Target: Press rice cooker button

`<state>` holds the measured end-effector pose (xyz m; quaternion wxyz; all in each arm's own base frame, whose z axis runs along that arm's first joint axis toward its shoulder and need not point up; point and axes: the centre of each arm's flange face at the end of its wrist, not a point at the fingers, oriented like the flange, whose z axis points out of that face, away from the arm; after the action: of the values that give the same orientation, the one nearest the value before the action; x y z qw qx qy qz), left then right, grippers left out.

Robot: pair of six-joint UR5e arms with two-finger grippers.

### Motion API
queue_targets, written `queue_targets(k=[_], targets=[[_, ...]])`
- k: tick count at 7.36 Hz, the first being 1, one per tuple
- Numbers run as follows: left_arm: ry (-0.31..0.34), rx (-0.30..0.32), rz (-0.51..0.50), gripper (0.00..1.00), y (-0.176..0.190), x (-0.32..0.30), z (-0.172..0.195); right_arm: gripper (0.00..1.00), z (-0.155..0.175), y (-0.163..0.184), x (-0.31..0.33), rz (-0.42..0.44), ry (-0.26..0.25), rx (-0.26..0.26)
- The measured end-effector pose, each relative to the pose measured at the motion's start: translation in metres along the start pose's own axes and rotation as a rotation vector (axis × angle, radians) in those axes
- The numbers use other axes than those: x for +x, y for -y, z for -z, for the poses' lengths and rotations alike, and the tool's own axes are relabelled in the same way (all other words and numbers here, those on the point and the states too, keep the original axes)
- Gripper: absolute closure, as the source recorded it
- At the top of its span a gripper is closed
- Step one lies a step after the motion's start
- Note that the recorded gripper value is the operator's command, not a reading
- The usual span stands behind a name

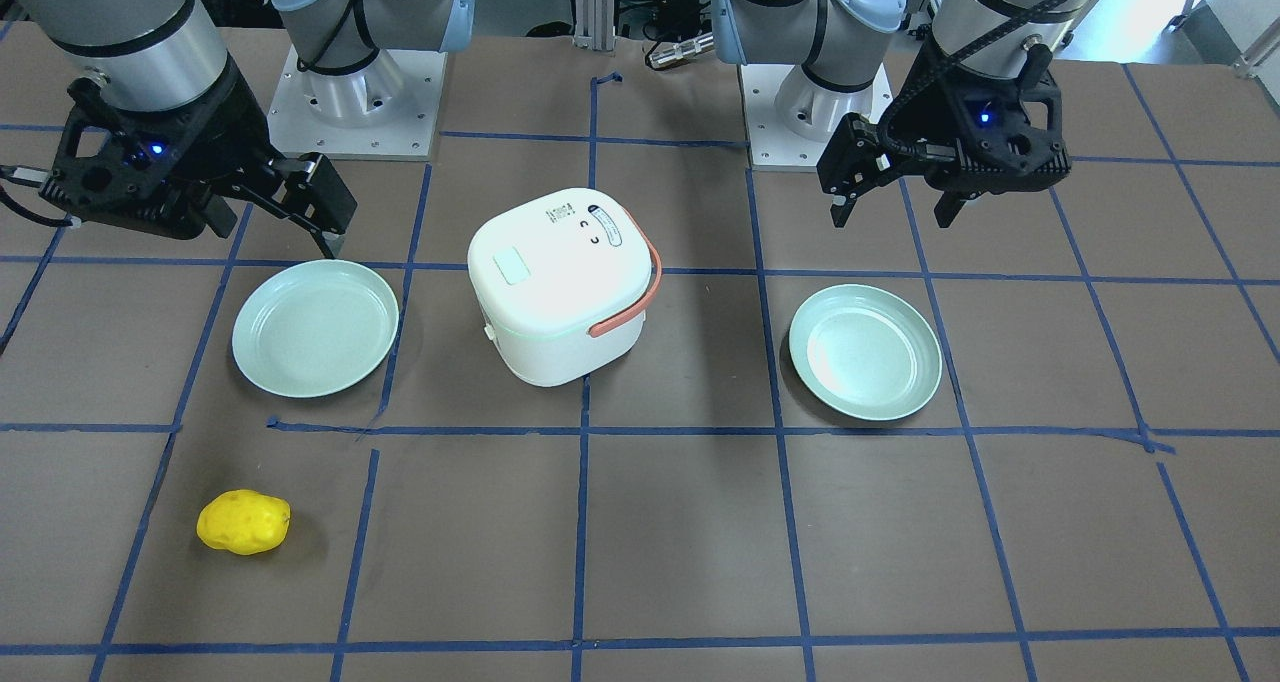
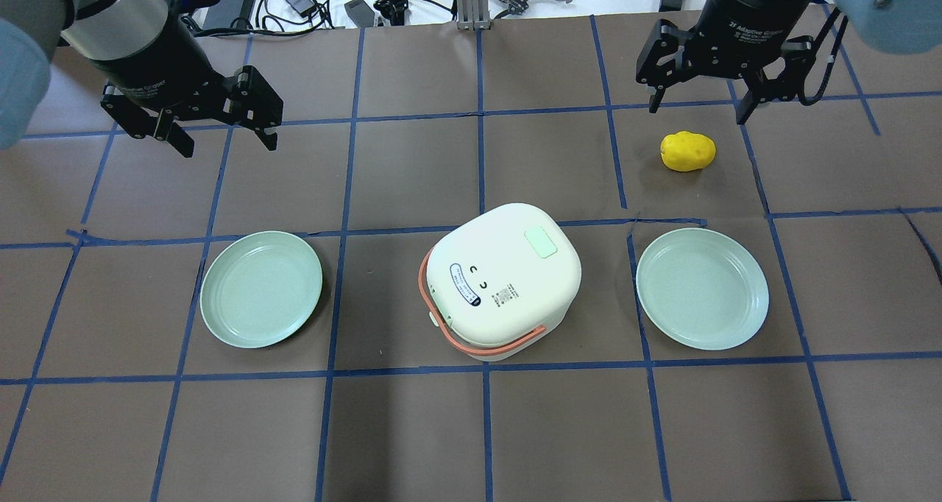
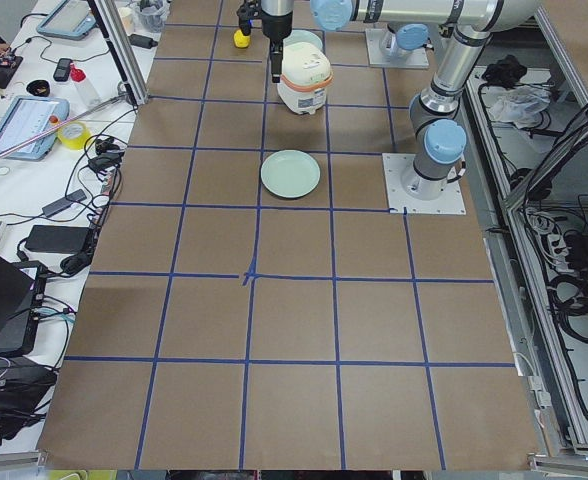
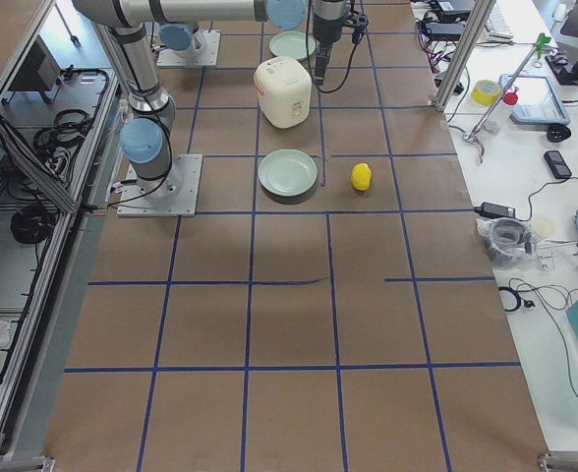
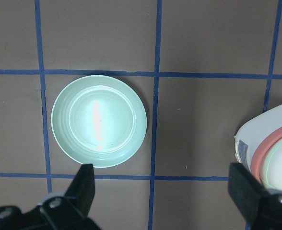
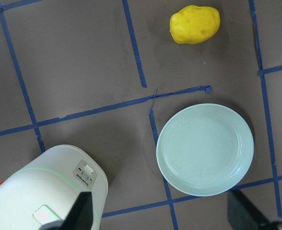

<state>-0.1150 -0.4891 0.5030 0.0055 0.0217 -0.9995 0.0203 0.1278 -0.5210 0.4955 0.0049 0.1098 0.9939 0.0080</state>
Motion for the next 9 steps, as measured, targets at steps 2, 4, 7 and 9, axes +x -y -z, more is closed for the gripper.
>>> queue_targets(k=[2,4,7,9], targets=[[0.000,0.000,0.000,0.00,0.0000,0.0000,0.0000,0.00,-0.0007,-0.0002,0.0003,-0.002,-0.001,-0.002],[0.000,0.000,-0.001,0.00,0.0000,0.0000,0.0000,0.00,0.0022,0.0006,-0.0001,0.000,0.002,0.008],[0.000,0.000,-0.001,0.00,0.0000,0.0000,0.0000,0.00,0.0029,0.0035,0.0006,0.000,0.002,0.020],[0.000,0.000,-0.001,0.00,0.0000,0.0000,0.0000,0.00,0.0046,0.0053,0.0021,-0.004,0.001,0.032]])
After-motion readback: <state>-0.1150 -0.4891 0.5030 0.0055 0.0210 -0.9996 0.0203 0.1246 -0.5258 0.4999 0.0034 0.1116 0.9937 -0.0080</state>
